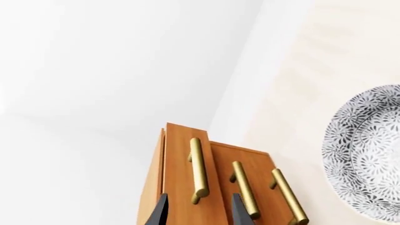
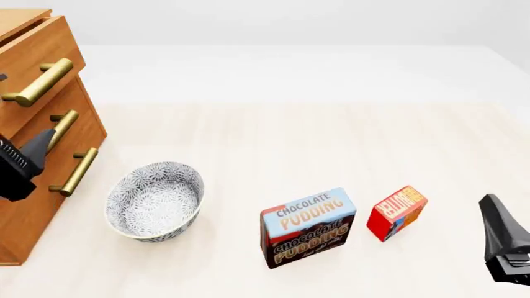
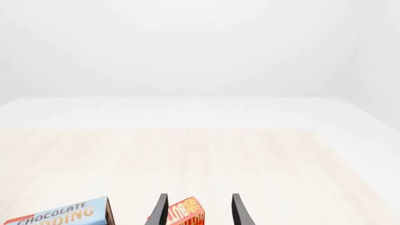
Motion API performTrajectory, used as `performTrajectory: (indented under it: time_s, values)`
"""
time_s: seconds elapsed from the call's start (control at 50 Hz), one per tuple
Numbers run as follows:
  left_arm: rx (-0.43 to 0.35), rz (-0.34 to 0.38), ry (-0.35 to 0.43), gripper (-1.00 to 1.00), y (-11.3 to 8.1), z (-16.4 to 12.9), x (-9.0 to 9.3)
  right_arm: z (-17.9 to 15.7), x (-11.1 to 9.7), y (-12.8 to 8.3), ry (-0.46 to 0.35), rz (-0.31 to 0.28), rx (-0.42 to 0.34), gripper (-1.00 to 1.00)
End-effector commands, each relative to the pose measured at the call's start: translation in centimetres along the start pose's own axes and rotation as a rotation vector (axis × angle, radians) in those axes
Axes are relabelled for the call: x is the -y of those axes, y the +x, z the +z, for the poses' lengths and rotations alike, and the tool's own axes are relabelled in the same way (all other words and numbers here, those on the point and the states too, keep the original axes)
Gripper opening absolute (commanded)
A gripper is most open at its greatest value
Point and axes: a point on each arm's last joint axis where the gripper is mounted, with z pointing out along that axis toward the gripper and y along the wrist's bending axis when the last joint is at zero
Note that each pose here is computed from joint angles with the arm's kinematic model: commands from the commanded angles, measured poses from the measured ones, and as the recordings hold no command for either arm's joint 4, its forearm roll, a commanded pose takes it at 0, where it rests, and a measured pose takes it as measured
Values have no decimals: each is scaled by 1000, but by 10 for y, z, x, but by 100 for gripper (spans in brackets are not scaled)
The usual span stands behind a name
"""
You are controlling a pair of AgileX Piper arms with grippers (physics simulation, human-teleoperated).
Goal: Put the butter at the back in the top drawer of the cabinet and close it.
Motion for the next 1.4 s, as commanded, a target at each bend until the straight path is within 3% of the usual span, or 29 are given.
performTrajectory:
  time_s: [0.02,0.56,0.66,1.4]
  values:
    - [-15,9,-5,100,2,9,-1,0,0,0,0,0,0,100]
    - [-74,18,-8,100,14,18,5,0,0,0,0,0,0,100]
    - [-116,12,-17,100,21,16,5,0,0,0,0,0,0,100]
    - [-134,18,-17,100,26,29,6,0,0,0,0,0,0,100]
